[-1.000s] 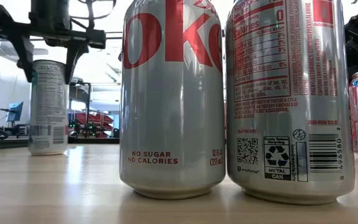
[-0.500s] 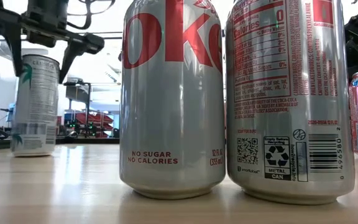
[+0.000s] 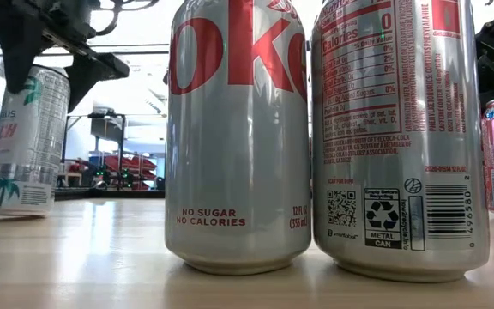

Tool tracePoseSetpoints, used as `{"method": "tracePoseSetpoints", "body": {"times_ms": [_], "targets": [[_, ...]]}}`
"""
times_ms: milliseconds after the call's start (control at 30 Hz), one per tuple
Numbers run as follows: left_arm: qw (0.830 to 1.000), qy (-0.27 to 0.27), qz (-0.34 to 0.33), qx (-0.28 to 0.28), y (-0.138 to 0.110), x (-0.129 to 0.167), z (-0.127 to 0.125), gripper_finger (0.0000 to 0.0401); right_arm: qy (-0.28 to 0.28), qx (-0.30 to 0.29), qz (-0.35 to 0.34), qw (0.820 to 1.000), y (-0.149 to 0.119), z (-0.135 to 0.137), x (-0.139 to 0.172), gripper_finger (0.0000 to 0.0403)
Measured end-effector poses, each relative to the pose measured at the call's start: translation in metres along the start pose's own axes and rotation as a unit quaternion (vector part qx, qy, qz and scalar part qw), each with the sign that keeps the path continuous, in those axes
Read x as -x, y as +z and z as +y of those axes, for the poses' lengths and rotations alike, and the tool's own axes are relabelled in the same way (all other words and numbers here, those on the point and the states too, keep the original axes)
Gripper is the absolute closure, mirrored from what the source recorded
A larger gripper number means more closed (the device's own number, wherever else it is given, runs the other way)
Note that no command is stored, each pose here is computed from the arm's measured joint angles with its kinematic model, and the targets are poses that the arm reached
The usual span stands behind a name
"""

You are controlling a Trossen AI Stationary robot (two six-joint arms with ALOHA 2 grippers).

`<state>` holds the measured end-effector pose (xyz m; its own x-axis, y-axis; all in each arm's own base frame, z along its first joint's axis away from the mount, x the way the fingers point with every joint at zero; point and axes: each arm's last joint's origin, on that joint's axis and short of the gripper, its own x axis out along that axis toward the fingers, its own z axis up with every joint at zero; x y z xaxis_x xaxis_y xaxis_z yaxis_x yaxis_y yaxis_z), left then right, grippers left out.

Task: Place canned beverage on shelf
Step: Move the white pink soda to the center of the table

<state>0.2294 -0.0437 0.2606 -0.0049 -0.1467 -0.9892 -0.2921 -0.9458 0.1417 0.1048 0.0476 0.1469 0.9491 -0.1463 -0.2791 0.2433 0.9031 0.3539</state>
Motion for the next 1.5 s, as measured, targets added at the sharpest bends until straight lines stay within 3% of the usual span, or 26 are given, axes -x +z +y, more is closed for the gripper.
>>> {"method": "tracePoseSetpoints", "body": {"times_ms": [233,600,1067,1300,1500], "targets": [[0.998,-0.007,0.002,0.059,-0.001,0.0,-0.001,0.0157,0.0,0.0,0.0,1.0,0.0,0.0,0.0,0.0374],[0.997,-0.008,0.004,0.083,0.001,0.001,-0.01,0.0156,0.0,0.0,0.0,1.0,0.0,0.0,0.0,0.0374],[0.994,-0.079,0.008,0.082,-0.002,0.003,-0.014,0.015,0.0,0.0,0.0,1.0,0.0,0.0,0.0,0.0374],[0.997,-0.076,-0.003,0.033,-0.008,0.001,-0.016,0.0147,0.0,0.0,0.0,1.0,0.0,0.0,0.0,0.0374],[0.994,-0.1,-0.041,-0.008,-0.016,0.004,-0.018,0.0119,0.0,0.0,0.0,1.0,0.0,0.0,0.0,0.0374]]}}
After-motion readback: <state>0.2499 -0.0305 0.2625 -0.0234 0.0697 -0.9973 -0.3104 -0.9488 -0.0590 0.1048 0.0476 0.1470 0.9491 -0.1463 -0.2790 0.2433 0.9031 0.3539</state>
